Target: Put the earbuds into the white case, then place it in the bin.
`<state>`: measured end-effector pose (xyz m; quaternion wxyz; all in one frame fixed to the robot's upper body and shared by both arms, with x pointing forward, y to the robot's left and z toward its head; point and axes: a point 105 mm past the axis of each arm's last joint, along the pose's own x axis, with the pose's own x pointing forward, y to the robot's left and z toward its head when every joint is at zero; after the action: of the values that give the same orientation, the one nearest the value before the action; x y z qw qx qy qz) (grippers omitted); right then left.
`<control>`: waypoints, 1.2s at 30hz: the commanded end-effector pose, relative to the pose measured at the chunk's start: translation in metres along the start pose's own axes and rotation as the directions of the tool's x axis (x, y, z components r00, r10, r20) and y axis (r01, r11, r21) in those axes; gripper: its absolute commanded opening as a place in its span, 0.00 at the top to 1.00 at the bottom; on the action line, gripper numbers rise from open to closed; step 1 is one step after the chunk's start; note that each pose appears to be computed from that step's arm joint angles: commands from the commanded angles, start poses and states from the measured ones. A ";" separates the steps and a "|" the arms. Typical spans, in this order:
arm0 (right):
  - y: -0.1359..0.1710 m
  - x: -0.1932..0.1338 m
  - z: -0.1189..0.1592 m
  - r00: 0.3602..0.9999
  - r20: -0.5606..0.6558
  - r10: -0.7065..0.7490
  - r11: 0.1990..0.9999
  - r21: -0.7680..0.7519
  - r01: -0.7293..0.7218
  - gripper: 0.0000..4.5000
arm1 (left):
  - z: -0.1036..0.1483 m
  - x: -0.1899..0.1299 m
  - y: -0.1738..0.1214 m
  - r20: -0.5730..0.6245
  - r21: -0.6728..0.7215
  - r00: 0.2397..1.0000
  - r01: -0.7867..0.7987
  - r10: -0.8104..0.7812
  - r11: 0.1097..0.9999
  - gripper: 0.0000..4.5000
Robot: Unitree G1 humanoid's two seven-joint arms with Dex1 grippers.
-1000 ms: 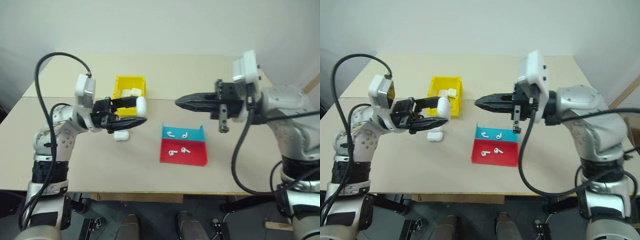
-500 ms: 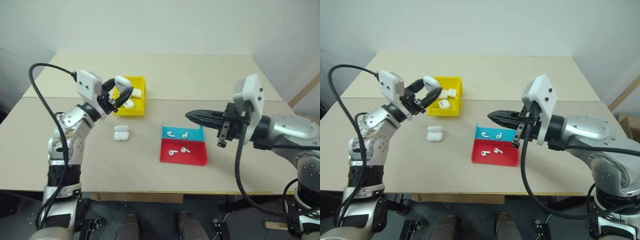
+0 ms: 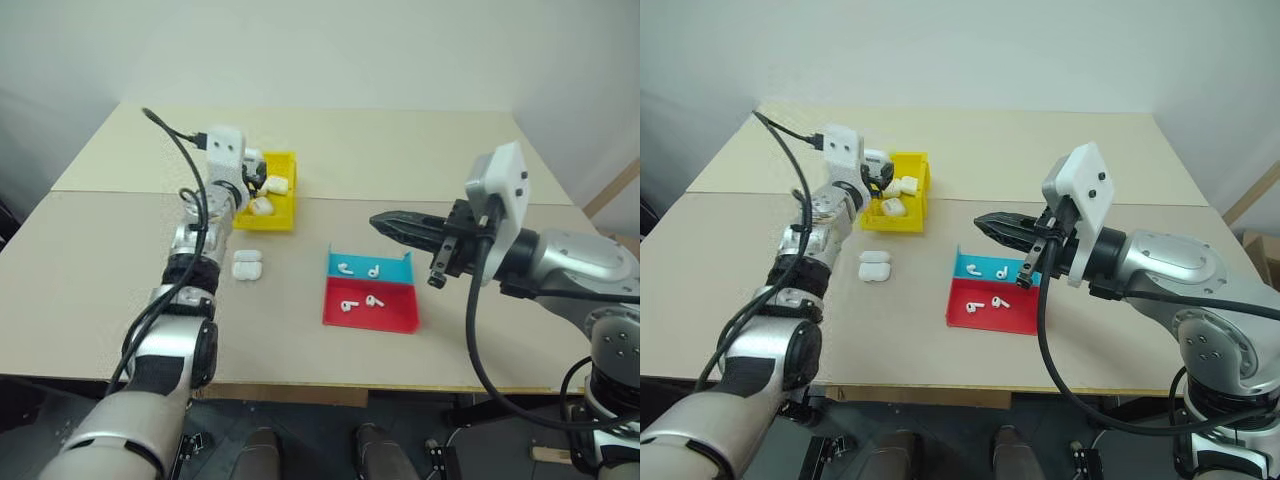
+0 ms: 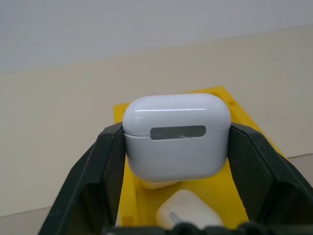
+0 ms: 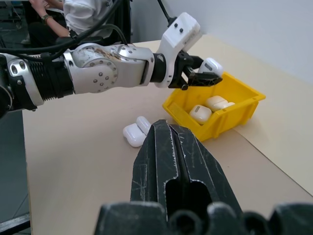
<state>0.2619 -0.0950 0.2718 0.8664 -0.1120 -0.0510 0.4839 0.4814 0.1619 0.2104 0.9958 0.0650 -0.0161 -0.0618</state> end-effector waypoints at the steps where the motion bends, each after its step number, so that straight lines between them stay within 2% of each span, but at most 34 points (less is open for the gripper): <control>1: 0.006 -0.003 0.015 0.998 0.061 0.009 0.998 -0.055 -0.006 1.00 | 0.014 0.005 0.004 0.041 0.024 0.999 -0.023 0.022 0.999 0.16; 3: 0.006 -0.004 0.016 0.998 0.063 0.008 0.998 -0.058 -0.004 1.00 | 0.018 0.005 0.002 0.060 0.022 0.998 -0.009 0.007 1.000 0.02; 11: 0.004 -0.008 0.017 0.996 0.084 0.002 0.999 -0.050 0.002 1.00 | 0.049 -0.011 0.005 0.217 0.043 0.967 0.124 -0.130 0.991 0.01; 14: -0.001 -0.009 0.012 0.996 0.082 -0.015 0.999 -0.038 0.018 1.00 | 0.058 -0.039 0.010 0.255 0.091 0.932 0.242 -0.257 0.966 0.01; 19: -0.009 -0.015 -0.014 0.998 0.041 -0.051 0.998 -0.018 0.052 1.00 | 0.055 -0.096 0.010 0.206 0.189 0.869 0.415 -0.450 0.890 0.01; 24: -0.013 -0.019 -0.028 0.997 0.022 -0.071 0.997 0.007 0.071 1.00 | 0.047 -0.168 -0.001 0.167 0.230 0.722 0.633 -0.671 0.739 0.01; 28: -0.015 -0.026 -0.037 0.998 -0.017 -0.068 0.996 -0.052 0.067 1.00 | 0.043 -0.212 -0.007 0.104 0.224 0.595 0.766 -0.797 0.602 0.01; 32: -0.013 -0.034 -0.045 0.997 -0.066 -0.033 0.995 -0.095 0.027 1.00 | 0.041 -0.245 -0.008 0.031 0.225 0.492 0.845 -0.870 0.485 0.01; 36: -0.013 -0.042 -0.046 0.996 -0.085 0.000 0.994 -0.108 -0.010 1.00 | 0.037 -0.255 -0.008 -0.020 0.212 0.481 0.859 -0.877 0.466 0.01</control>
<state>0.2640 -0.1406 0.2168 0.8634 -0.1621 -0.0076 0.4777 0.2327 0.1840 0.2309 0.8204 0.1468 -0.0201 -0.5523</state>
